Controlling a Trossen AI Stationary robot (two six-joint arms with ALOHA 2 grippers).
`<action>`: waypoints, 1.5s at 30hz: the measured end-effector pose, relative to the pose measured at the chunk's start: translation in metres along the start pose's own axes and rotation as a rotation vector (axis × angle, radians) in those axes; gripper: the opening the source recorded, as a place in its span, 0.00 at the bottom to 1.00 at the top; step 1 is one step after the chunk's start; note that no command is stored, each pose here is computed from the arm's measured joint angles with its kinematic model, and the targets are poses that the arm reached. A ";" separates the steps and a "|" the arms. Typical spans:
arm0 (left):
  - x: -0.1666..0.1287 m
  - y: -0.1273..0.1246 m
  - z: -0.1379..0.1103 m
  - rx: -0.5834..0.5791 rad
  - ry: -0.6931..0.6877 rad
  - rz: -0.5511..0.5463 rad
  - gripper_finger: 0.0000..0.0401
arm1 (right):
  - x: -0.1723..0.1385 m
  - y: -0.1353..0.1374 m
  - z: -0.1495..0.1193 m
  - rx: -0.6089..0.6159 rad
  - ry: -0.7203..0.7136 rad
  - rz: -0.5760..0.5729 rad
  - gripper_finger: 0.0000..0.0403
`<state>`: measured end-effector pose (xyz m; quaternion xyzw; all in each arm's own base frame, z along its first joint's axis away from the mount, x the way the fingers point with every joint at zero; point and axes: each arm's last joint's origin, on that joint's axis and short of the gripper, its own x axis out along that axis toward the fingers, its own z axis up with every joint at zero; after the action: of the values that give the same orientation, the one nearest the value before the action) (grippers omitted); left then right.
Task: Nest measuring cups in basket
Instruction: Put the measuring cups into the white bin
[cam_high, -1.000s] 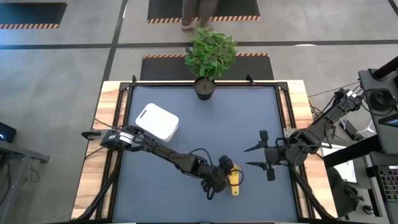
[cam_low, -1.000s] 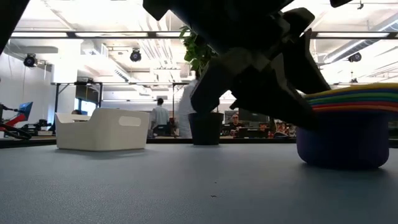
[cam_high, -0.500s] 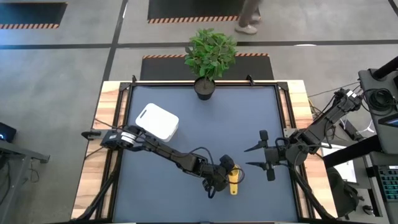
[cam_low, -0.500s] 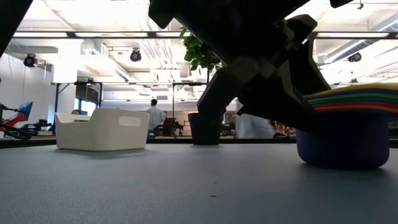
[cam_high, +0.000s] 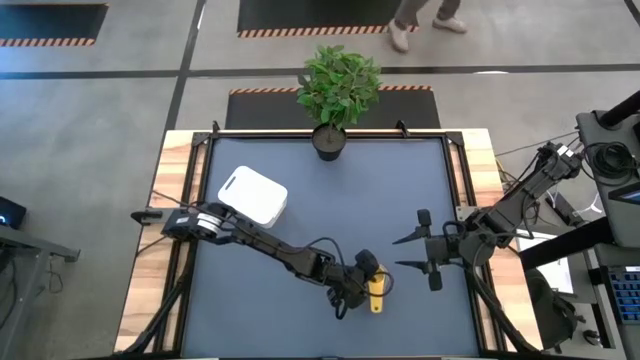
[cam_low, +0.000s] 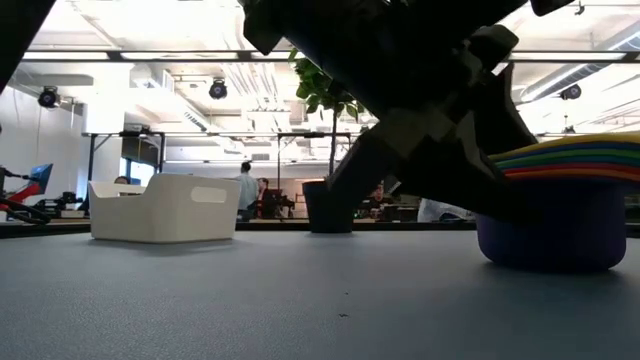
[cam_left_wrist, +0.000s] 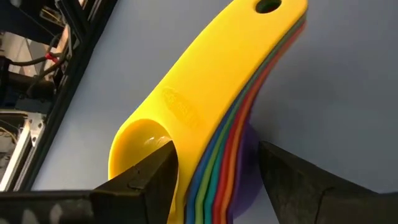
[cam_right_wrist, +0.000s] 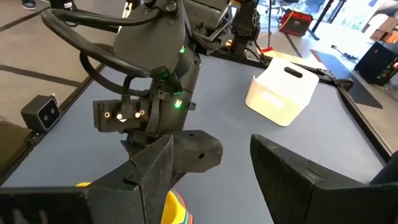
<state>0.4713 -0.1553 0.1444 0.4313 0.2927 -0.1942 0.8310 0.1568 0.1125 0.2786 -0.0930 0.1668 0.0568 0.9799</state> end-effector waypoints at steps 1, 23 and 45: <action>0.001 0.000 0.000 0.000 -0.001 0.004 0.50 | 0.000 0.000 0.000 0.005 0.001 0.001 0.50; 0.000 0.002 -0.001 -0.022 -0.002 0.004 0.34 | 0.002 0.001 -0.007 0.034 0.020 -0.001 0.50; -0.002 0.008 0.002 -0.051 0.034 0.007 0.30 | 0.002 0.001 -0.007 0.035 0.019 0.000 0.50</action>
<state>0.4744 -0.1524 0.1515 0.4142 0.3100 -0.1764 0.8374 0.1561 0.1120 0.2709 -0.0763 0.1772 0.0527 0.9798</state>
